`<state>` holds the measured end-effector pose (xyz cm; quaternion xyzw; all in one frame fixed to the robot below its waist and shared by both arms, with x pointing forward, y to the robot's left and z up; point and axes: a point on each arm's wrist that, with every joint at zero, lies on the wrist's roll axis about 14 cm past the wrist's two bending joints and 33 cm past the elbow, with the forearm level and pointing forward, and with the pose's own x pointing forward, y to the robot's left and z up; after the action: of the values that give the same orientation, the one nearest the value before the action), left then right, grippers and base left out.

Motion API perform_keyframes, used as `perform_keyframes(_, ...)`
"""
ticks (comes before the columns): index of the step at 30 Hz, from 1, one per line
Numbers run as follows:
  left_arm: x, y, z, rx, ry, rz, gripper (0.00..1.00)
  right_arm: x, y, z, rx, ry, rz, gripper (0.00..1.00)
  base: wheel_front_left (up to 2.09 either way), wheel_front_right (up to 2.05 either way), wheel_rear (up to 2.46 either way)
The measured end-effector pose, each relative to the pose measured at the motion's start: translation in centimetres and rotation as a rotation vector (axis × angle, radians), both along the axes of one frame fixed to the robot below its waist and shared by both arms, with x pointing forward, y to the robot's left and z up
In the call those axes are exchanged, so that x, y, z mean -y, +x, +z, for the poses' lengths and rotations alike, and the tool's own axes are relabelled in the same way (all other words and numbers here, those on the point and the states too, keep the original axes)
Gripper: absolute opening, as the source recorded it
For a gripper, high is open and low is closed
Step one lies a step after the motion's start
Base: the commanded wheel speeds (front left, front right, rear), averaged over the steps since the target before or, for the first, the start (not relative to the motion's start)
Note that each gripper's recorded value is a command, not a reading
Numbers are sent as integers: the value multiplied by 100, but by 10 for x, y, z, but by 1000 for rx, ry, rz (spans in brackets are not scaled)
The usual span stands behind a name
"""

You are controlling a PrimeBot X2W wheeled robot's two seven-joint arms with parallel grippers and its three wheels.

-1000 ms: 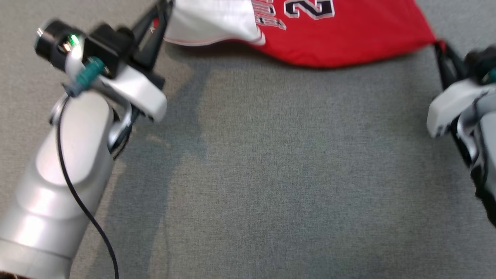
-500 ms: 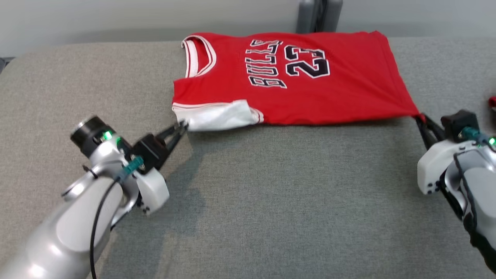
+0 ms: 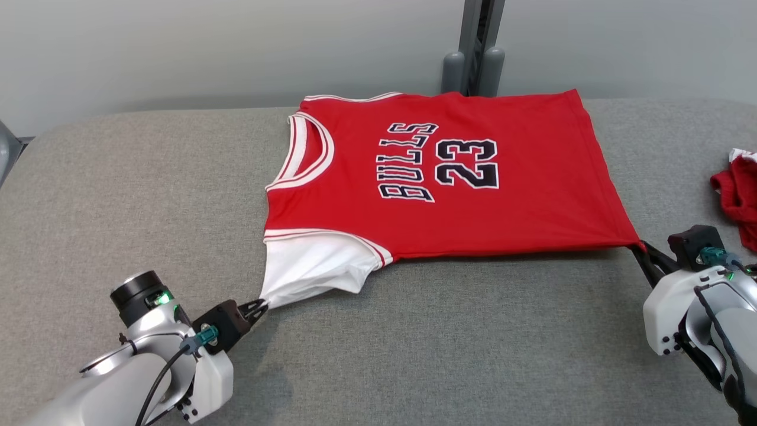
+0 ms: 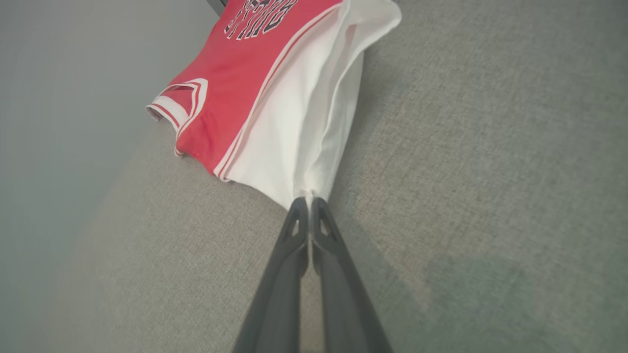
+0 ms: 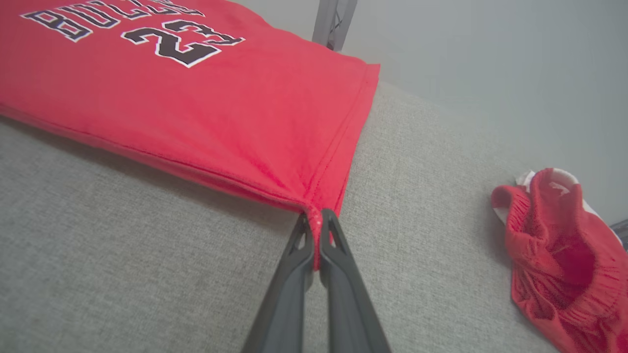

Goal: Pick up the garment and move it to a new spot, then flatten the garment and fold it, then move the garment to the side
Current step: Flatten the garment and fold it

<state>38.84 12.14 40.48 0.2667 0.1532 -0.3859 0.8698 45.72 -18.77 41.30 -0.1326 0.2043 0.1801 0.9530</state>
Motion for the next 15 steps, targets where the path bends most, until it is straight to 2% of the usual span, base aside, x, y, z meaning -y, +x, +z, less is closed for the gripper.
perform_keyframes(7,-7,-30,-15,-104,50,-5,0,7,-20,2,-50,-5,22,0,0,0,0)
perform_keyframes(15,-2,-72,-19,-213,87,-38,0,14,-49,-7,-193,14,24,0,0,0,0)
